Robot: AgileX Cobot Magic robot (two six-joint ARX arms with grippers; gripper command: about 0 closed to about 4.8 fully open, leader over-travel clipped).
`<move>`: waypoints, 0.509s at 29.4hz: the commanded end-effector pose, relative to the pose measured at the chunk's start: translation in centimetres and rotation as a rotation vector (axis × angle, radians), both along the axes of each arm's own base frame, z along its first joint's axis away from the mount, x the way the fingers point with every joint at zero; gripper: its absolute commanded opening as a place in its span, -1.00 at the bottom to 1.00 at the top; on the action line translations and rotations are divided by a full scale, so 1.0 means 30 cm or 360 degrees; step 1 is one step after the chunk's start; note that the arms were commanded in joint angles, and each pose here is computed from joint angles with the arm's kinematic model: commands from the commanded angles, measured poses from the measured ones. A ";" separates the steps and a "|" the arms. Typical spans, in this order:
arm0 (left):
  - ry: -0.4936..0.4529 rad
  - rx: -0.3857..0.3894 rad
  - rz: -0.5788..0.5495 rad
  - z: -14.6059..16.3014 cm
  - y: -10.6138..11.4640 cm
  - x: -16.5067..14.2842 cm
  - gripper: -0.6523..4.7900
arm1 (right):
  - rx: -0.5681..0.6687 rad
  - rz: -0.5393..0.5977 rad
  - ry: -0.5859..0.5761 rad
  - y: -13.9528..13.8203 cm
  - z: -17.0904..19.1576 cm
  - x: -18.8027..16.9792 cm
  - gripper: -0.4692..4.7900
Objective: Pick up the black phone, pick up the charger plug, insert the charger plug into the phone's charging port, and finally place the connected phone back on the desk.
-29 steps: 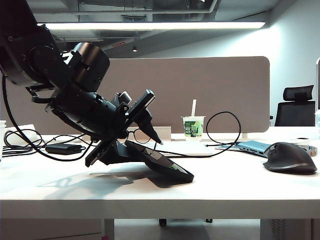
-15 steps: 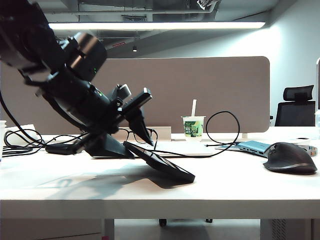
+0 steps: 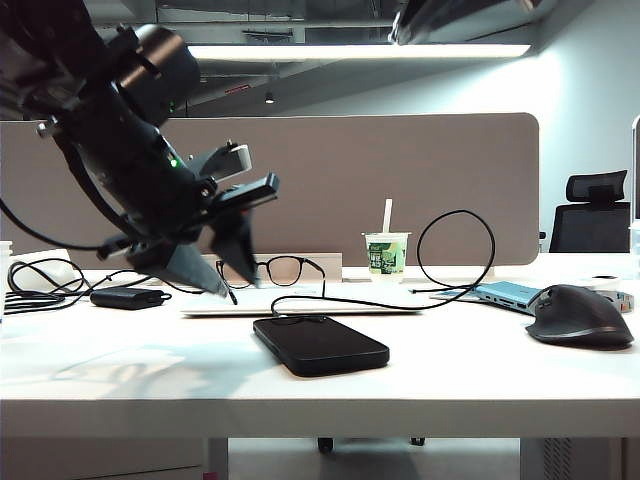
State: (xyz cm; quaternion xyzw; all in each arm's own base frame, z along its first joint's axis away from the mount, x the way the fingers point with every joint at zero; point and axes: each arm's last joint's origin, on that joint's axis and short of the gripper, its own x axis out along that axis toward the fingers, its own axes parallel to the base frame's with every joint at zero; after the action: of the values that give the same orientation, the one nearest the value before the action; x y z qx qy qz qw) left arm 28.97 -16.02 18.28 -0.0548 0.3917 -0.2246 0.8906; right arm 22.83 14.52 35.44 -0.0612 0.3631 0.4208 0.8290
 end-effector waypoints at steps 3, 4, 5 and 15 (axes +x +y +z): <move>-0.0089 0.0033 -0.0066 0.082 0.019 -0.036 -0.78 | -0.0062 0.0075 0.0080 0.063 -0.058 0.002 -0.85; -0.0116 0.0047 -0.0087 0.097 0.023 -0.043 -0.78 | -0.0081 0.0077 0.0091 0.077 -0.069 -0.001 -0.85; -0.0144 0.0064 -0.0110 0.116 0.029 -0.054 -0.78 | -0.0118 0.0071 0.0102 0.098 -0.083 -0.005 -0.85; -0.0232 0.0175 -0.0129 0.261 0.099 -0.175 -0.78 | -0.0405 -0.0060 -0.0037 0.196 -0.141 -0.037 -0.85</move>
State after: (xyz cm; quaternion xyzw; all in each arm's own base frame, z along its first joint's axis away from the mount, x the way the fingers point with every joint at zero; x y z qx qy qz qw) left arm 24.39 -13.48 25.47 0.0159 0.3400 -0.2525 0.9057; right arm 21.69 20.45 30.91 -0.1687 0.4178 0.3675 0.8136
